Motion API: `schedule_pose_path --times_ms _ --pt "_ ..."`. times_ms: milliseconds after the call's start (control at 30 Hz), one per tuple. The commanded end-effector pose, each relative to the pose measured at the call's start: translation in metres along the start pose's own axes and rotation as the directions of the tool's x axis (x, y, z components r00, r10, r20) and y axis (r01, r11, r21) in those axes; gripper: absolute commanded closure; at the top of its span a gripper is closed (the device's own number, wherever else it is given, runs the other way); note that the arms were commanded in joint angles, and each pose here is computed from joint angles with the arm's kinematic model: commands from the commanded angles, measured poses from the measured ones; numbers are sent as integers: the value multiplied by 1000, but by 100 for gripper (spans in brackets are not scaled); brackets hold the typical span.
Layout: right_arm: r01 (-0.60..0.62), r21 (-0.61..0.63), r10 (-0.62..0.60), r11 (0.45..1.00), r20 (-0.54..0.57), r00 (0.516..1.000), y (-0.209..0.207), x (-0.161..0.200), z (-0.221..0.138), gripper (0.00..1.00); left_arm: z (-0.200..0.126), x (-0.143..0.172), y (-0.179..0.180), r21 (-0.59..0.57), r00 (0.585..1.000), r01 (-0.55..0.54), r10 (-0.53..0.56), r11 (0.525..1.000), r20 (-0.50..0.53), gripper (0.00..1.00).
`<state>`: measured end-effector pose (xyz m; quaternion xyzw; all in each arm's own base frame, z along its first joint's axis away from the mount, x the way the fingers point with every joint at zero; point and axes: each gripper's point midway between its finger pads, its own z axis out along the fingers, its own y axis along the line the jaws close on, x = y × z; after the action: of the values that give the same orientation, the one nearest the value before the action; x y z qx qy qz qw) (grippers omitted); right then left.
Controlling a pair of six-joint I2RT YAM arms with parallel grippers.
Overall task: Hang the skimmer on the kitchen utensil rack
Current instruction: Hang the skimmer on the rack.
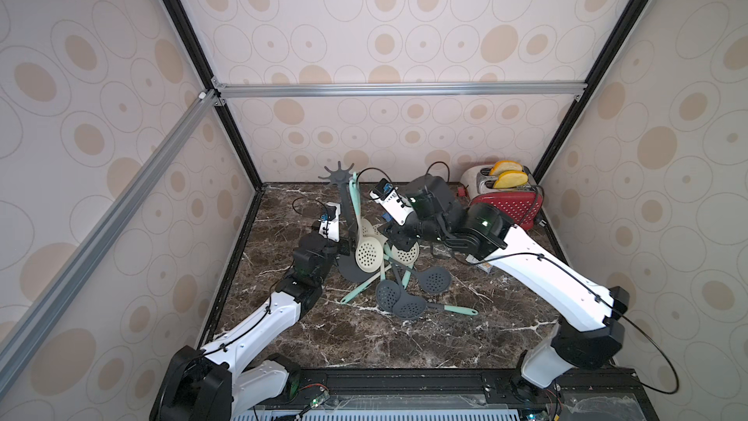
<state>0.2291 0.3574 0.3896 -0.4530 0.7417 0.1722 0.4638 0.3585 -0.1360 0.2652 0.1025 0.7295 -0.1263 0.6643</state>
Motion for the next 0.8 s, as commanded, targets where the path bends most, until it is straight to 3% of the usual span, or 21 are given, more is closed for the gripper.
schedule_pose_path --times_ms 0,167,267,433,767 --pt "-24 -80 30 997 79 996 7 1 -22 37 -7 -1 -2 97 1000 16 -14 995 -14 25" --pt "-101 -381 157 919 119 980 29 21 -42 37 -4 -14 -7 266 1000 1 7 964 -31 38" --pt "-91 -473 153 877 95 984 44 36 -48 37 1 -22 -10 363 1000 8 0 932 -23 41" --pt "-89 -531 158 843 87 984 56 46 -54 37 6 -32 -2 445 1000 -17 18 896 0 44" --pt "-100 -531 159 841 66 985 57 53 -52 39 12 -19 -24 645 992 -68 123 761 -41 46"
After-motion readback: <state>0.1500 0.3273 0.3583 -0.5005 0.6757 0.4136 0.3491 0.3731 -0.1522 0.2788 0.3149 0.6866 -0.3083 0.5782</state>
